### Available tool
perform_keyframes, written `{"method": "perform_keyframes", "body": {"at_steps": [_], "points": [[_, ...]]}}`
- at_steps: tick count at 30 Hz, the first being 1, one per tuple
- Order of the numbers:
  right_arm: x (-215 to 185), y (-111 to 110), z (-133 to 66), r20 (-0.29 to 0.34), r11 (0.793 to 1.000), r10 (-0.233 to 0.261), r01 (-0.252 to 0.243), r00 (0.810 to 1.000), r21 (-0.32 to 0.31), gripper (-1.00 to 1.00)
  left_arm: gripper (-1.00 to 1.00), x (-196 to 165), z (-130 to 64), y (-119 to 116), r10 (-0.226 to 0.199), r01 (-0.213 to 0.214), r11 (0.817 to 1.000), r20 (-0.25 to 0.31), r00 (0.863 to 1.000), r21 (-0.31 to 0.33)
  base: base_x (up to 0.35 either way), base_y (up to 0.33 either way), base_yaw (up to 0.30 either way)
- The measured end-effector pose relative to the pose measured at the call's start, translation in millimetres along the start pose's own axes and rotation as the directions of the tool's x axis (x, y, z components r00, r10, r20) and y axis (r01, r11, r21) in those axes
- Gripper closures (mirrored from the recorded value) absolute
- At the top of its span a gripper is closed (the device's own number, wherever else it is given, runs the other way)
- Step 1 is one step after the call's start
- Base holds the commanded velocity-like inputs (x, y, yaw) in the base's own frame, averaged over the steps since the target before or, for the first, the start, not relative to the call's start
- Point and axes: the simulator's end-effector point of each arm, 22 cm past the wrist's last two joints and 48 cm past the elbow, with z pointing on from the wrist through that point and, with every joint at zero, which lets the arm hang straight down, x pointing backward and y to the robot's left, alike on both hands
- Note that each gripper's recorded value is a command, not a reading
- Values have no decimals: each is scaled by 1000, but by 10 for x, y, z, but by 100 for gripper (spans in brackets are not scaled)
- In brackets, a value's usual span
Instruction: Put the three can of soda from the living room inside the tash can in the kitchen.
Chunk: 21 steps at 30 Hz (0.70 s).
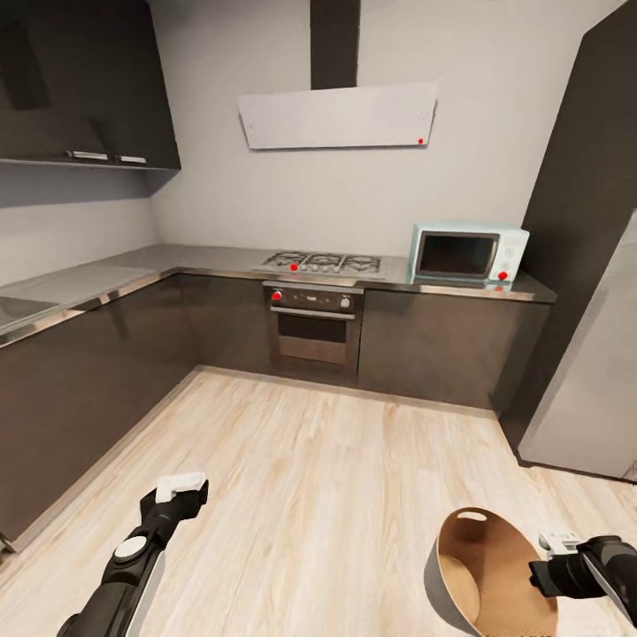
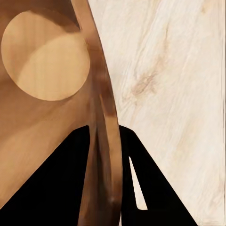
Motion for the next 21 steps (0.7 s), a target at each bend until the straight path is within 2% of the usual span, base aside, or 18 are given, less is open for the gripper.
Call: {"method": "perform_keyframes", "body": {"at_steps": [17, 21], "points": [[3, 12, 6, -1, 1000, -2, 2, 1000, -1, 100, -100, 50, 5, -8, 3, -3, 1000, -10, 1000, 0, 157, -236, -249], [3, 8, 1, -1, 1000, -3, 3, 1000, -1, 100, -100, 80, 7, -16, 2, -2, 1000, -16, 1000, 2, 42, -122, -247]]}}
